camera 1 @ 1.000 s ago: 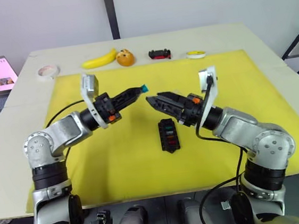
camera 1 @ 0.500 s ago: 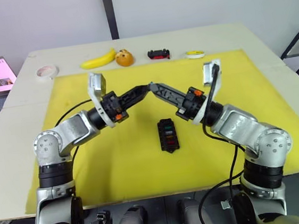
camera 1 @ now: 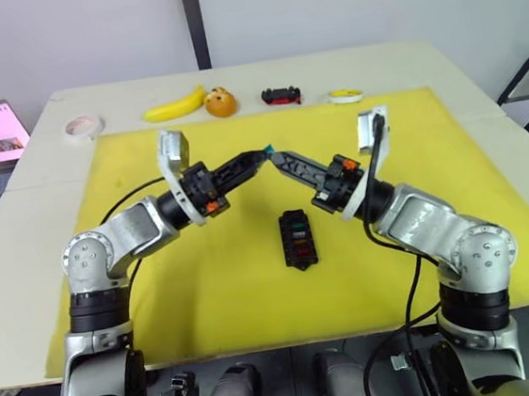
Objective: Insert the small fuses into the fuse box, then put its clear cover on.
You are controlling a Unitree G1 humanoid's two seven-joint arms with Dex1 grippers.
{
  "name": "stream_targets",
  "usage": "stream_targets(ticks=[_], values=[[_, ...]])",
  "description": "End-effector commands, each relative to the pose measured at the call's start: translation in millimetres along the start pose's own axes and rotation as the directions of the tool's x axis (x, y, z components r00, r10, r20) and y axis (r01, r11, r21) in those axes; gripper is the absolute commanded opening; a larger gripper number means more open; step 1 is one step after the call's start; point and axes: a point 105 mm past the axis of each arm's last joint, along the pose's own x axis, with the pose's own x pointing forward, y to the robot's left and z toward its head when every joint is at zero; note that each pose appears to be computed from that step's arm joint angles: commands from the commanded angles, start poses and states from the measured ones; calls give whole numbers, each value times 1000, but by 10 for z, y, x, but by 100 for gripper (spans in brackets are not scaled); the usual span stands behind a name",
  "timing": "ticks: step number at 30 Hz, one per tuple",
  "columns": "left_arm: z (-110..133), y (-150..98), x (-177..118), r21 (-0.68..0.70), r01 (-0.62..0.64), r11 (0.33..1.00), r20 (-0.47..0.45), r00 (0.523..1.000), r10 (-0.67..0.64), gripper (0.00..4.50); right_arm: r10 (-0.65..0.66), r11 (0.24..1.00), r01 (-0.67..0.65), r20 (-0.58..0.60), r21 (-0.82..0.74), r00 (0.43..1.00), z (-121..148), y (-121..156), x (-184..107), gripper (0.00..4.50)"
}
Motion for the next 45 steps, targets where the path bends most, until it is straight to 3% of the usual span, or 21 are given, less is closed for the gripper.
stream_targets(ticks=[1, 5, 7, 14, 17, 19, 23, 24, 26, 30, 33, 38, 40, 45], values=[[20, -92, 11, 14, 33, 999, 2, 999, -33, 0, 48, 999, -48, 26, -2, 998, 62, 114, -8, 51], [18, -84, 22, 8, 31, 999, 2, 1000, -31, 0, 51, 999, -51, 28, -1, 998, 63, 122, -17, 51], [15, -77, 25, 8, 27, 1000, -1, 1000, -27, 0, 54, 999, -54, 29, -3, 998, 65, 129, -20, 1], [-11, -2, 23, 30, -16, 999, -20, 1000, 17, 0, 72, 997, -71, 23, -17, 997, 86, 173, -47, 1], [1, 29, -17, 57, -42, 997, -31, 999, 44, 104, 75, 997, -74, 23, -20, 997, 112, 183, -65, 0], [5, 0, -76, 95, -40, 995, -64, 997, 47, 207, 79, 996, -78, 14, -30, 997, 126, 195, -81, 0], [-12, -121, -264, 266, -21, 964, -199, 977, 77, 412, 82, 990, -89, -63, -108, 995, 149, 218, -164, 0], [-20, -129, -304, 321, -20, 947, -239, 966, 102, 446, 80, 986, -93, -94, -139, 992, 161, 218, -192, 0], [-29, -104, -354, 445, -9, 896, -301, 940, 159, 446, 66, 970, -103, -169, -219, 983, 176, 199, -249, 0], [-144, 137, -502, 727, 127, 675, -445, 836, 322, 446, -22, 876, -168, -385, -452, 923, 99, 92, -370, 0], [-188, 271, -512, 800, 268, 536, -499, 794, 347, 446, -74, 781, -258, -495, -569, 866, 46, -19, -419, 0], [-199, 414, -351, 849, 381, 367, -506, 785, 358, 446, -152, 622, -368, -568, -691, 809, 49, -238, -388, 0], [-238, 466, -297, 848, 417, 327, -520, 773, 363, 446, -180, 560, -413, -592, -719, 786, 30, -341, -371, 0], [-322, 535, -230, 842, 443, 309, -534, 765, 360, 446, -217, 477, -485, -633, -733, 743, -64, -552, -342, 0]])
